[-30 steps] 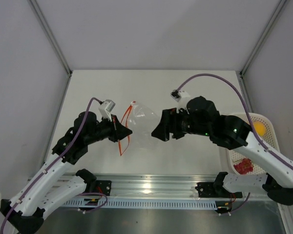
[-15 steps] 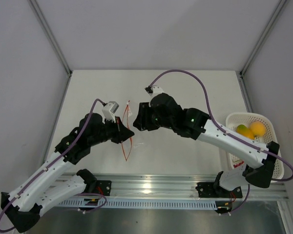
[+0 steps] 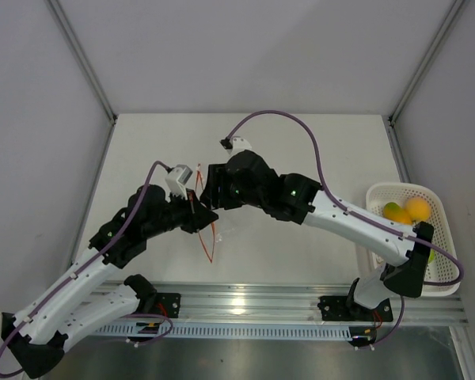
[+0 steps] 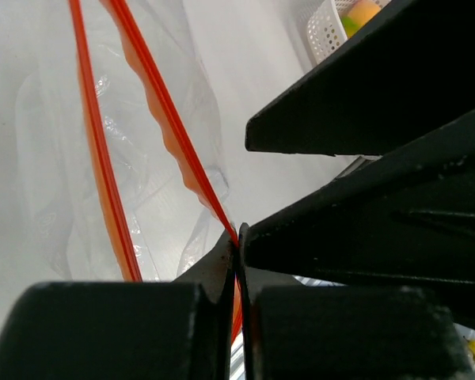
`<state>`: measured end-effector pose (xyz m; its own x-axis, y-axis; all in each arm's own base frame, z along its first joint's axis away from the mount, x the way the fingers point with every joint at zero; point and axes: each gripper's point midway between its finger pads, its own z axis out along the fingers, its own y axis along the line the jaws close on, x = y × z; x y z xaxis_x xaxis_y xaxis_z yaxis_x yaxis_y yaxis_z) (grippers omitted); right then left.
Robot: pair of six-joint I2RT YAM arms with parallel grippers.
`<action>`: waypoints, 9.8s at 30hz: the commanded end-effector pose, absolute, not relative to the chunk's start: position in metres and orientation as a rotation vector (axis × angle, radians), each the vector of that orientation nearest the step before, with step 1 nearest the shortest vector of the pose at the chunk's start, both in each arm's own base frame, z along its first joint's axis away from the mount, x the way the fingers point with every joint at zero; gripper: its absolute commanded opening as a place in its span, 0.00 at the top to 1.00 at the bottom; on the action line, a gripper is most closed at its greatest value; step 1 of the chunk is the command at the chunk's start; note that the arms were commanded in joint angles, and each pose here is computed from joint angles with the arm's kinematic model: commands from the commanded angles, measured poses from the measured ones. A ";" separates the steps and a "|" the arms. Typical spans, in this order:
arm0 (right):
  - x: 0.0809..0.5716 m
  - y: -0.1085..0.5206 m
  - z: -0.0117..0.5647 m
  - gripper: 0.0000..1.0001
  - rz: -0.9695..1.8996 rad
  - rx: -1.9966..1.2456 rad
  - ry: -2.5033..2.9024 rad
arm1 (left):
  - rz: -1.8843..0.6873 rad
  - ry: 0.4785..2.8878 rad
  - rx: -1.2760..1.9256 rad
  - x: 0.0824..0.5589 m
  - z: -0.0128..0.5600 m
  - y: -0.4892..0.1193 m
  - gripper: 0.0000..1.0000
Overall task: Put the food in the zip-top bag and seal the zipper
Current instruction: Open the zipper of the food storage bag, then pick up the fake fruit from the bin, then place the fake fruit in the zipper food storage bag, then pick up the fake fruit from the bin.
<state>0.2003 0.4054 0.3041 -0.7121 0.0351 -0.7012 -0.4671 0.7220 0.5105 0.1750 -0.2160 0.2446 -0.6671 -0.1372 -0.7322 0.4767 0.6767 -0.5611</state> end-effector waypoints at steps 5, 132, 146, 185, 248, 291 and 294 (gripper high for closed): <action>0.215 0.418 0.313 0.42 0.844 -0.327 2.163 | -1.014 2.063 0.279 0.173 0.250 -0.221 0.99; 0.221 -0.019 0.182 0.01 -0.071 1.033 2.162 | -0.964 2.124 0.367 0.188 0.231 -0.241 0.99; 0.198 -0.080 0.119 0.01 -0.141 1.445 2.064 | -0.983 2.169 0.400 0.182 0.221 -0.245 0.99; 0.265 -0.102 0.048 0.40 -0.064 1.316 2.165 | -1.029 2.164 0.427 0.176 0.219 -0.251 0.99; 0.181 0.323 0.239 0.01 0.851 -0.501 2.113 | -1.227 2.134 0.435 0.168 0.244 -0.276 0.99; 0.144 -0.104 0.115 0.06 -0.446 1.779 1.965 | -1.150 2.177 0.464 0.164 0.221 -0.265 0.99; 0.135 -0.104 0.102 0.08 -0.409 1.854 1.958 | -1.146 2.175 0.468 0.164 0.219 -0.264 0.99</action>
<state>0.1338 -0.1016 0.1084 -0.0556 0.8622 -0.5034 0.9955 0.0867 0.0386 0.1671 -0.2650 0.2160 -0.7641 0.0074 -0.6450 0.5329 0.5707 -0.6248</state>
